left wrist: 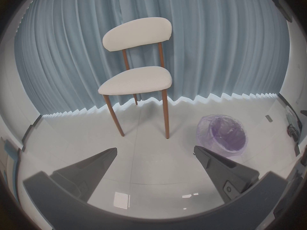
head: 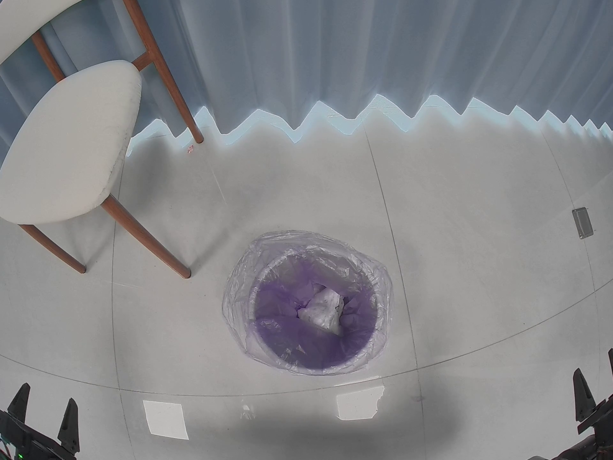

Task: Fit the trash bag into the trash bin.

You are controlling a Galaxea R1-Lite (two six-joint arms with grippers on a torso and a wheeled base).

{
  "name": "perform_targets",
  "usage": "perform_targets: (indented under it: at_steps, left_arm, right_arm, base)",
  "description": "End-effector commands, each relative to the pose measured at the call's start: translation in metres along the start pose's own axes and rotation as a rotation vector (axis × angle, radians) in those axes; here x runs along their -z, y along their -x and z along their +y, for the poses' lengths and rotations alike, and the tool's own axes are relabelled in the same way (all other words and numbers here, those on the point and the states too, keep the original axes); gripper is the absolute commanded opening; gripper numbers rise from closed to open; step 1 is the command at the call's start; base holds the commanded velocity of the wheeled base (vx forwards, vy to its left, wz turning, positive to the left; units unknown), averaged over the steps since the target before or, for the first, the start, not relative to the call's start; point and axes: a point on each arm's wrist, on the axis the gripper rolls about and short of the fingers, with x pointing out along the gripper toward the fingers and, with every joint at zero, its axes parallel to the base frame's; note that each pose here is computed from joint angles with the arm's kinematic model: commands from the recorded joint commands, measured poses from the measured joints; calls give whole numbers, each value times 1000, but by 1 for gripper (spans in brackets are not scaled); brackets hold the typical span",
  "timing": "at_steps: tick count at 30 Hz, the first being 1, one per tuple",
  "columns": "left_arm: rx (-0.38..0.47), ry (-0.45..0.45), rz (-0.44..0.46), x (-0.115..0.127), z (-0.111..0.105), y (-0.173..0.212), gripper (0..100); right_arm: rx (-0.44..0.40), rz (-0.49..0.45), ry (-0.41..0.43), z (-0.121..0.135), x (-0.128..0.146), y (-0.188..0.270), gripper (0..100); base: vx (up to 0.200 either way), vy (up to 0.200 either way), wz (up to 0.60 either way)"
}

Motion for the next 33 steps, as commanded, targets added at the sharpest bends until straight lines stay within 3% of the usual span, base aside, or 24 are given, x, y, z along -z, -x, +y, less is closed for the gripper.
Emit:
perform_targets:
  at_steps: [1, 5, 7, 9, 10, 11, 14, 18, 20, 25, 28, 30, 33]
  left_arm:
    - [230, -23, 10, 4, 4, -2, 100]
    - [219, -19, -7, 3, 4, -2, 100]
    - [171, -13, -52, 4, 3, 2, 100]
    - [146, -10, -93, 5, 3, 5, 100]
    - [152, -10, -93, 5, 3, 5, 100]
    - [151, -6, -90, 5, 3, 5, 100]
    - [152, -13, -92, 5, 3, 5, 100]
    - [157, -14, -91, 5, 3, 5, 100]
    - [157, -14, -89, 5, 3, 5, 100]
    - [157, -15, -89, 5, 3, 5, 100]
    - [157, -15, -88, 5, 3, 5, 100]
    - [157, -15, -89, 5, 3, 5, 100]
    - [158, -16, -88, 5, 3, 5, 100]
  right_arm:
    - [-152, 38, -20, 3, 5, -1, 100]
    - [-156, 37, 39, 3, 5, -1, 100]
    - [-139, 32, 41, 3, 5, -1, 100]
    - [-61, 30, 15, 1, 5, -1, 100]
    - [68, 33, 6, -2, 5, -1, 100]
    - [105, 35, 8, -3, 6, -1, 100]
    - [69, 38, 55, -2, 6, -1, 100]
    - [-127, 58, 46, 3, 5, 0, 100]
    - [-182, 77, 27, 3, 6, 1, 100]
    - [-202, 33, 97, 3, 5, -1, 100]
    - [-319, -20, 130, 1, 8, 4, 100]
    - [-319, -46, 175, 1, 8, 6, 100]
    - [-299, -65, 139, 2, 9, 8, 100]
  base:
    - [0, 0, 0]
    - [0, 0, 0]
    - [0, 0, 0]
    - [0, 0, 0]
    - [0, 0, 0]
    - [0, 0, 0]
    - [0, 0, 0]
    - [0, 0, 0]
    - [0, 0, 0]
    - [0, 0, 0]
    - [0, 0, 0]
    - [0, 0, 0]
    - [0, 0, 0]
